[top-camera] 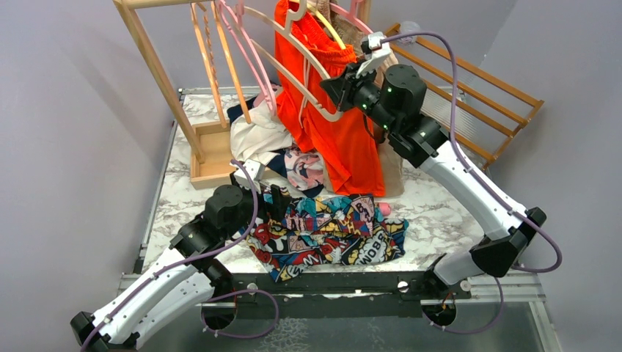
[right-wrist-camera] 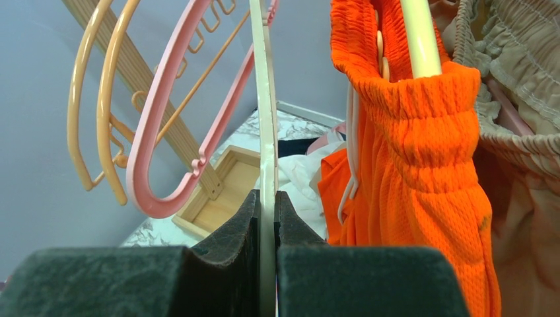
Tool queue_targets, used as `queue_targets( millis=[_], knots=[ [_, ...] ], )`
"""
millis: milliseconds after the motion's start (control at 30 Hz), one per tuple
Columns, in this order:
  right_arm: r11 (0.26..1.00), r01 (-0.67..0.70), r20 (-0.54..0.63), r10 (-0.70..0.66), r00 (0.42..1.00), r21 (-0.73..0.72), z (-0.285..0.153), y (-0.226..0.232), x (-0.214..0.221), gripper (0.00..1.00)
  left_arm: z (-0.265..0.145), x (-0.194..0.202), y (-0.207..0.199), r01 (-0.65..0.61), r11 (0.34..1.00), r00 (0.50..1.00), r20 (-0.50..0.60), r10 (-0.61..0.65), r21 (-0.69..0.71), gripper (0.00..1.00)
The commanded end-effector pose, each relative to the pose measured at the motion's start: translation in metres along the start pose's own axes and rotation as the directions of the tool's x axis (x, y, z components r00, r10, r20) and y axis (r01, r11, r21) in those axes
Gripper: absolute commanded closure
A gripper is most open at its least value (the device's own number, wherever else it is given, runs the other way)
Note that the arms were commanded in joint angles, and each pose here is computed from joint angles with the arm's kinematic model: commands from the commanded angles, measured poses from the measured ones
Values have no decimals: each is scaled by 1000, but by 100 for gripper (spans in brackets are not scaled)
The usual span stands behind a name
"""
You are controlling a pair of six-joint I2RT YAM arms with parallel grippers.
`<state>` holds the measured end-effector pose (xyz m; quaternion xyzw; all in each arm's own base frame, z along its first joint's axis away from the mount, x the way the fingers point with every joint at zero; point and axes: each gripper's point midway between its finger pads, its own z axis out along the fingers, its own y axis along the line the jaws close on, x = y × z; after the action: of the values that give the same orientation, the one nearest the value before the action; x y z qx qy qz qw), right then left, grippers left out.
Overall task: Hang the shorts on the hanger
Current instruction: Pick up the hanger from the clothesline.
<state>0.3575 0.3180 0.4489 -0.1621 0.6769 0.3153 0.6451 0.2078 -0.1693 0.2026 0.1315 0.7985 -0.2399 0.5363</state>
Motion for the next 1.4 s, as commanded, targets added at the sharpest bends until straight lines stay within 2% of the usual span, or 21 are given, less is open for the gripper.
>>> queue_targets(
  millis=[0,400,733,1000,1233,1367],
  knots=[
    [1000,4,44,-3,999,-10,-17,4,-15,99,-2,-6,1,5,1000,1000,23,-5,-2,5],
    [1000,17,-9,-17,1000,-3,-58,0,-2,99,-4,-10,2,8,1000,999,39,-8,-11,5],
    [1000,23,-54,-22,998,12,-105,-4,3,99,-15,-25,2,25,1000,993,120,-24,-2,5],
    [995,82,-204,-67,977,65,-154,-21,36,99,-32,-45,5,48,999,971,233,-47,0,5],
    [989,114,-354,-75,932,93,-207,-32,63,99,-52,-71,-4,60,997,943,323,-75,54,5],
    [993,113,-401,-99,911,13,-234,-21,71,99,-72,-99,-10,34,997,924,377,-59,74,5]
  ],
)
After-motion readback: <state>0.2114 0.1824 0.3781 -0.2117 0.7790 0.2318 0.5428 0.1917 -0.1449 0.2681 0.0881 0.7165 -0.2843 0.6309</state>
